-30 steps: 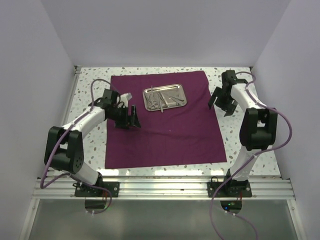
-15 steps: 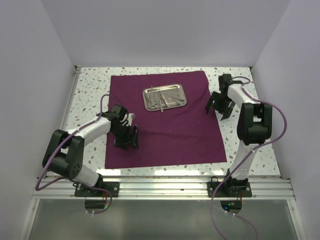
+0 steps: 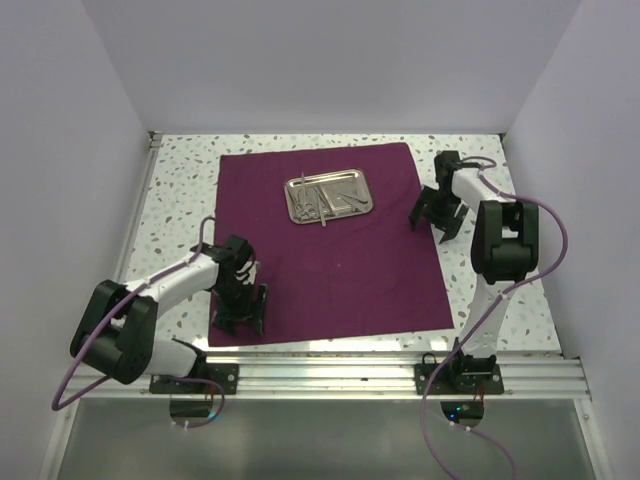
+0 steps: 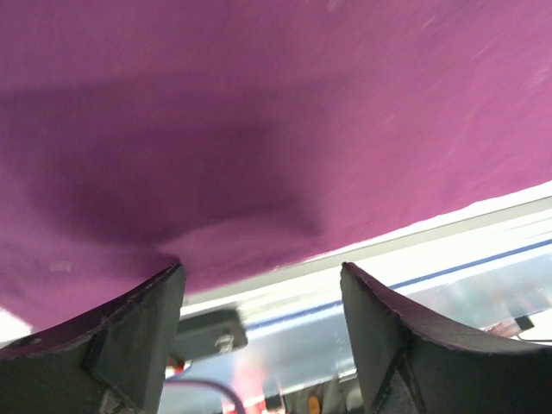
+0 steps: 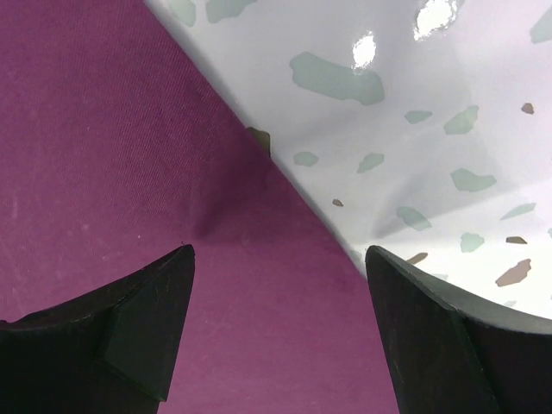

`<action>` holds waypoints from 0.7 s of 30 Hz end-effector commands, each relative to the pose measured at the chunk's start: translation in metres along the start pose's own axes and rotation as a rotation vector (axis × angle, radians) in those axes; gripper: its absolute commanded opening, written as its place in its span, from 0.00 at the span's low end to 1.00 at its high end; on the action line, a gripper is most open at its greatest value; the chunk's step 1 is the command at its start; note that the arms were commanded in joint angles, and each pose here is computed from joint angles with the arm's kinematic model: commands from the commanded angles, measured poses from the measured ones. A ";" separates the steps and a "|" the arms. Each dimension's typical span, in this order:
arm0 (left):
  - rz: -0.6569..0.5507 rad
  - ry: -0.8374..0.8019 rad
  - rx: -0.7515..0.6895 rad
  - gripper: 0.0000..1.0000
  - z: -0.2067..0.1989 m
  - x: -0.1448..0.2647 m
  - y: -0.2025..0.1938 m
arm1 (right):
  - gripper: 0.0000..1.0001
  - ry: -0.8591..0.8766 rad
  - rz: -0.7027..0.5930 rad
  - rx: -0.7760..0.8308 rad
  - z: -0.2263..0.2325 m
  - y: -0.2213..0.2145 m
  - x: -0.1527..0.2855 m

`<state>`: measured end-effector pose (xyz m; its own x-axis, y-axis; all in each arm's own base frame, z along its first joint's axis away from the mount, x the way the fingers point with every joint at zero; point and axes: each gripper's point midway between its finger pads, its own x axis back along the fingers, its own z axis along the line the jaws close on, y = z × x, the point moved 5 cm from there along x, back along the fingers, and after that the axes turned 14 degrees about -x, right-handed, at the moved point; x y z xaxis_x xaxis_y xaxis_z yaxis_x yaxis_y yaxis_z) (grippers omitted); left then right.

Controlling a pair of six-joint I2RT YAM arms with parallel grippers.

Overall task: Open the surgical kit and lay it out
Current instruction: Smooth out the surgical kit at the center of the board.

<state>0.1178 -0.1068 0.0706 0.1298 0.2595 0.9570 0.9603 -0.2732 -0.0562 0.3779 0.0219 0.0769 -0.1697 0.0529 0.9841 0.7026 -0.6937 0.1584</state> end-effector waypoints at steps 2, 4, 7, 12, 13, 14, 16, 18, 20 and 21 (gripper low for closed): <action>-0.058 0.068 -0.009 0.81 -0.004 0.029 0.013 | 0.83 0.056 0.001 -0.007 0.017 0.008 0.003; -0.172 0.079 -0.044 0.88 -0.013 0.057 0.046 | 0.82 0.092 -0.019 -0.004 0.025 0.013 0.010; -0.342 0.152 -0.085 1.00 -0.021 0.100 0.100 | 0.82 0.163 -0.041 0.001 0.041 0.021 0.026; -0.620 0.276 -0.121 1.00 -0.032 0.168 0.191 | 0.83 0.297 -0.107 0.054 0.077 0.035 0.070; -0.681 0.271 -0.101 1.00 -0.037 0.181 0.212 | 0.83 0.316 -0.124 0.067 0.084 0.037 0.078; -0.708 0.211 -0.122 1.00 -0.043 0.180 0.223 | 0.84 0.366 -0.160 0.091 0.100 0.041 0.094; -0.736 -0.067 -0.289 1.00 -0.067 0.153 0.250 | 0.85 0.464 -0.160 0.153 0.125 0.039 0.112; -0.667 -0.191 -0.210 0.87 -0.057 0.128 0.279 | 0.85 0.540 -0.194 0.231 0.157 0.034 0.130; -0.651 -0.217 -0.162 0.79 -0.053 0.123 0.290 | 0.86 0.597 -0.195 0.289 0.179 0.020 0.143; -0.718 -0.201 -0.142 0.81 -0.053 0.132 0.294 | 0.86 0.608 -0.190 0.306 0.186 0.015 0.141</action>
<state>0.3871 -0.1938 0.1973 -0.4571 0.4837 0.7464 0.7893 -0.1662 0.5911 0.4947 0.1118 0.2267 -0.6234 -0.1994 0.7560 0.6999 -0.5734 0.4259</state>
